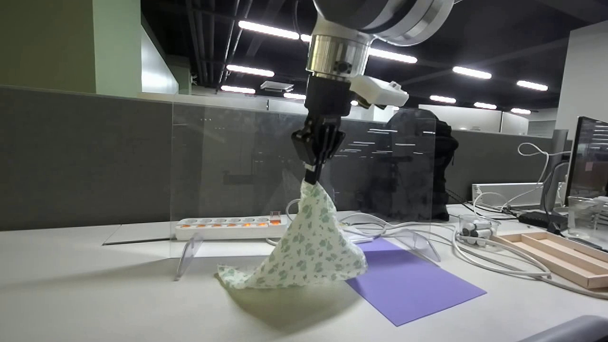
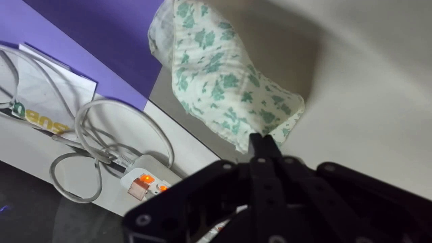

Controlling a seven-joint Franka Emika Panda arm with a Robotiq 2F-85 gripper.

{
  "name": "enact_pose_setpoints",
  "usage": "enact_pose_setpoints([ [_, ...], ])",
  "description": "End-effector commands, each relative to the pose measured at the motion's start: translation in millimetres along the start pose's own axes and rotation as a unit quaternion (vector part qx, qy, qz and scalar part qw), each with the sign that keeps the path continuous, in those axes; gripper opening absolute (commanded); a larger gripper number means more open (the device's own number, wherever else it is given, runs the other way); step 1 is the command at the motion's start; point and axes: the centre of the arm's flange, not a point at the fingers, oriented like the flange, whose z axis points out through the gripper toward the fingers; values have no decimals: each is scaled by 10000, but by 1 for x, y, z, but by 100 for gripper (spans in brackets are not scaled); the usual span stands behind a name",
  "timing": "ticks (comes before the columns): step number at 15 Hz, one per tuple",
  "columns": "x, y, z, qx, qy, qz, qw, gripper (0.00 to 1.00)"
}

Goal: Put the towel on top of the colourless screen

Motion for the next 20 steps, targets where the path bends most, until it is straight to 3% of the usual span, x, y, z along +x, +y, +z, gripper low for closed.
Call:
enact_pose_setpoints([
  [1,-2,0,-3,-14,17,-4,10000,1],
  [3,-5,0,-2,-10,-8,-6,10000,1],
  [6,9,2,-23,-148,385,380,9984,0],
  [11,37,10,-89,-494,1383,1203,9818,0],
  [15,53,19,-147,-703,2219,1753,9566,0],
  [20,65,31,-224,-1016,3211,2357,9116,0],
])
